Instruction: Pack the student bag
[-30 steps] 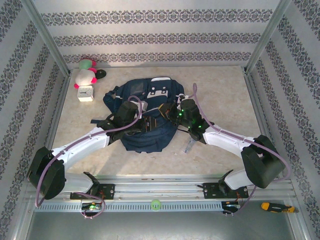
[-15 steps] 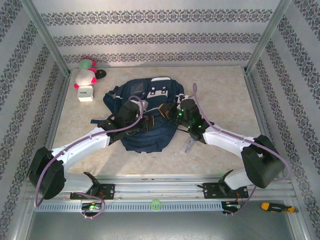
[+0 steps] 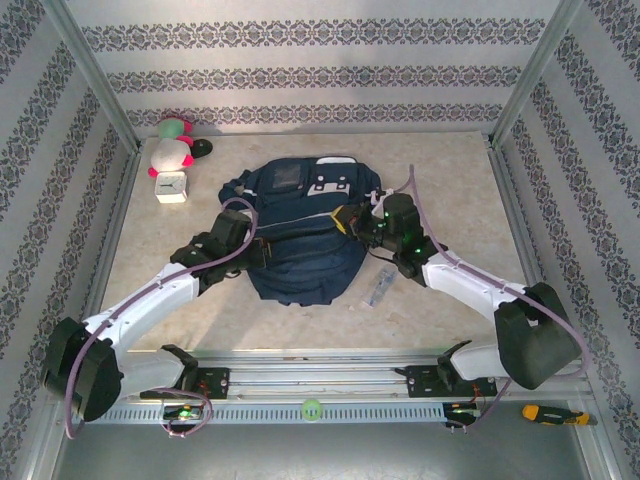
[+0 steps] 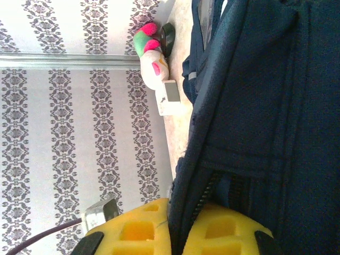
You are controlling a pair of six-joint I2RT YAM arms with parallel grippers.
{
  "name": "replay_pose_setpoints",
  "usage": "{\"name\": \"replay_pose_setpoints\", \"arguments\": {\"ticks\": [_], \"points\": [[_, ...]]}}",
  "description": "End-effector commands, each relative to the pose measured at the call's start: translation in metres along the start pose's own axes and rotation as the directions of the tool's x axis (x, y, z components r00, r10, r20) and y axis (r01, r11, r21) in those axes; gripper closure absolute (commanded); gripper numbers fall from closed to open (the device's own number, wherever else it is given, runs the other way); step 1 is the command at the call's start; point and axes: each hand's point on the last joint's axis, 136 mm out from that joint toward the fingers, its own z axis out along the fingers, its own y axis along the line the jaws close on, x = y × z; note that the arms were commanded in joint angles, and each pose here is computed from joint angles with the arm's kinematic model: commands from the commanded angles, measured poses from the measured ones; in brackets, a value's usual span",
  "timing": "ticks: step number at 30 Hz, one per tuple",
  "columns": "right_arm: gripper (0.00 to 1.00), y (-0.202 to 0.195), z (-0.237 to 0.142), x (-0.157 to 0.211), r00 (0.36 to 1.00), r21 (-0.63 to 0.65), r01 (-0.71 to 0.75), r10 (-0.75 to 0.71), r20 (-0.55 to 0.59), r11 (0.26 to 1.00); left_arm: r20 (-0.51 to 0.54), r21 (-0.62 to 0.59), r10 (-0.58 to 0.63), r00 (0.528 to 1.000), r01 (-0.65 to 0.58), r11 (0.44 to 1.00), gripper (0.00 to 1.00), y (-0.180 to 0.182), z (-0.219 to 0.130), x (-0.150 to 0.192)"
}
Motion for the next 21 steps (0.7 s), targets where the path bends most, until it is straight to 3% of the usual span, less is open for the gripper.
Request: {"name": "replay_pose_setpoints", "arguments": {"ticks": [1,3,7,11,14,17,18,20,21], "points": [[1.0,0.03,-0.015,-0.012,0.997,-0.111,0.077,-0.077,0.003,0.991,-0.003,-0.053,0.048,0.999,-0.048,0.997,1.0,0.02,-0.005,-0.002],[0.88,0.026,-0.015,-0.015,0.995,-0.104,0.095,-0.098,-0.021,0.99,-0.01,0.022,0.092,0.996,-0.092,0.995,1.0,0.006,-0.005,-0.003],[0.56,0.013,-0.023,-0.016,0.979,-0.062,0.178,-0.183,-0.085,0.982,-0.014,0.126,0.163,0.987,-0.16,0.979,1.0,-0.013,-0.004,-0.004],[0.49,0.003,-0.048,-0.015,0.945,0.027,0.318,-0.315,-0.085,0.948,-0.024,0.187,0.201,0.979,-0.193,0.963,1.0,-0.024,-0.001,-0.004],[0.48,0.004,-0.071,-0.016,0.872,0.131,0.49,-0.487,-0.056,0.862,-0.026,0.235,0.226,0.974,-0.214,0.948,1.0,-0.032,-0.001,-0.002],[0.46,0.017,-0.082,-0.01,0.731,0.167,0.679,-0.678,-0.074,0.715,-0.021,0.269,0.242,0.97,-0.228,0.936,1.0,-0.038,-0.004,-0.002],[0.46,0.025,-0.081,-0.002,0.649,0.146,0.758,-0.755,-0.089,0.635,-0.017,0.284,0.248,0.969,-0.233,0.93,1.0,-0.041,-0.006,-0.002],[0.48,0.042,-0.071,0.025,0.429,0.044,0.903,-0.896,-0.113,0.427,-0.006,0.319,0.254,0.967,-0.239,0.917,1.0,-0.048,-0.01,-0.002],[0.49,0.047,-0.064,0.041,0.287,-0.013,0.957,-0.95,-0.12,0.291,-0.001,0.336,0.258,0.966,-0.242,0.91,1.0,-0.051,-0.012,-0.002]]}}
